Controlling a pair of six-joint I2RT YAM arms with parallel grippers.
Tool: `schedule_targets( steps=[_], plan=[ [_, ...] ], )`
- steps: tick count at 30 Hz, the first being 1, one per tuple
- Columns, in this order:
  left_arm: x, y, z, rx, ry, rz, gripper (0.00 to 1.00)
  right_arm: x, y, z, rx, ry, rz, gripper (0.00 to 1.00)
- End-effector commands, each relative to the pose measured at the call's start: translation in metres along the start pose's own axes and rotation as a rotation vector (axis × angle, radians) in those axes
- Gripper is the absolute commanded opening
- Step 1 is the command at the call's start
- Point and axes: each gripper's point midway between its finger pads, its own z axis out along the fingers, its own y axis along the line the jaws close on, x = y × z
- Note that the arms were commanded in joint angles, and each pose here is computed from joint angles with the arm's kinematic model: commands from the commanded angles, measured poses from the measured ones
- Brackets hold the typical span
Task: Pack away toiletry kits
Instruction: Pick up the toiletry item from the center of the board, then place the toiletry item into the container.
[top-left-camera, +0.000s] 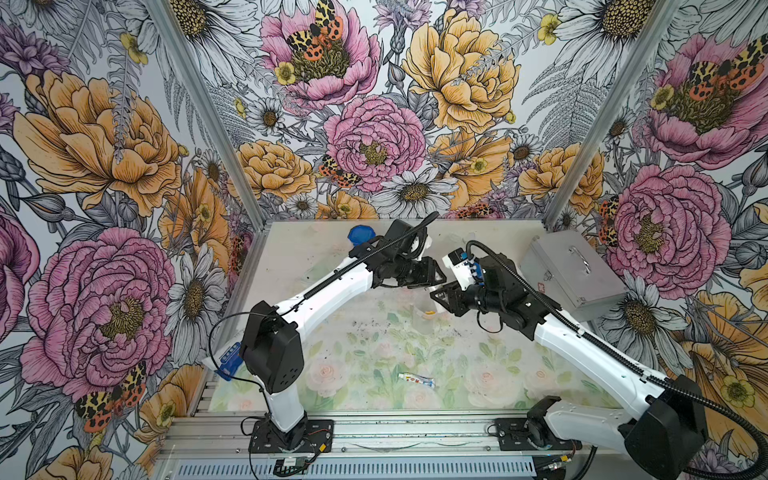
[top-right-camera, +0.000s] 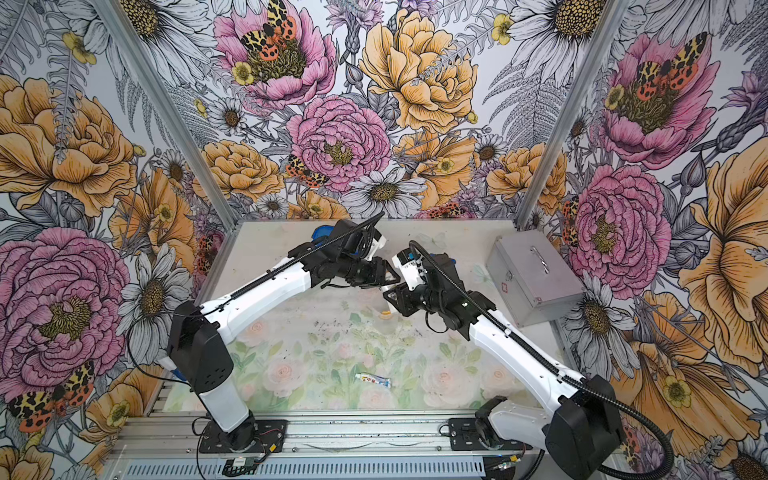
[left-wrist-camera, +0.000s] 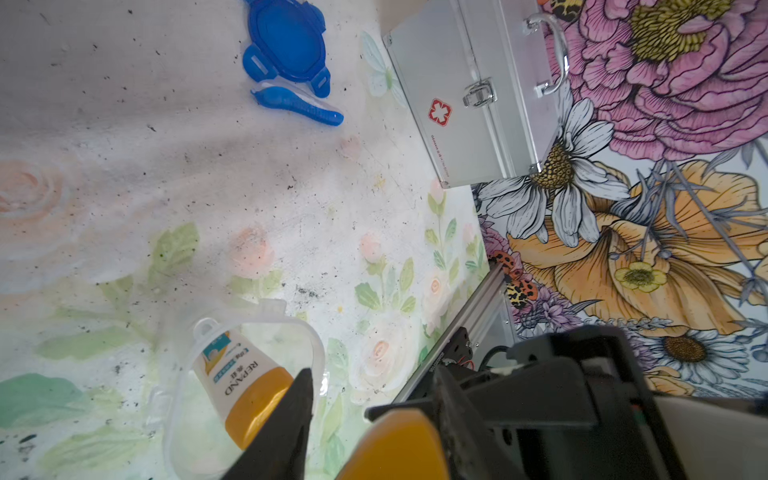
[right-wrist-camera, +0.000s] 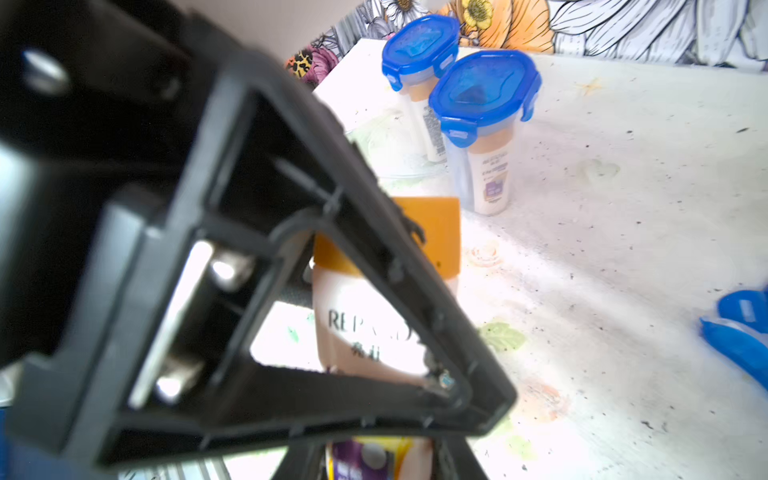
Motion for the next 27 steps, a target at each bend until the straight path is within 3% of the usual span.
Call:
schedule_targets(
  steps=[1,5,7,12,16,22,27],
  plan=[
    [-0.005,-0.018,-0.016,0.064,-0.040,0.042,0.34,-0.015,0.008,-0.002,-0.033,-0.048,-0.028,0.20],
    [-0.004,-0.016,-0.019,0.066,-0.044,0.044,0.19,-0.015,0.006,0.001,-0.026,-0.042,-0.031,0.25],
    [-0.004,-0.012,-0.022,0.054,-0.054,0.047,0.13,-0.015,0.002,0.003,-0.009,-0.038,-0.016,0.33],
    [-0.018,0.002,-0.036,-0.038,-0.146,0.121,0.10,-0.012,-0.012,0.001,0.039,-0.044,0.059,0.63],
    [-0.020,0.005,-0.029,-0.134,-0.169,0.252,0.09,-0.018,-0.035,-0.014,0.079,-0.086,0.144,0.74],
    [-0.020,0.012,-0.014,-0.275,-0.200,0.360,0.03,-0.025,-0.068,-0.028,0.146,-0.114,0.260,0.76],
    [-0.023,0.014,-0.012,-0.304,-0.210,0.399,0.03,-0.019,-0.082,-0.024,0.197,-0.094,0.332,0.76]
  ],
)
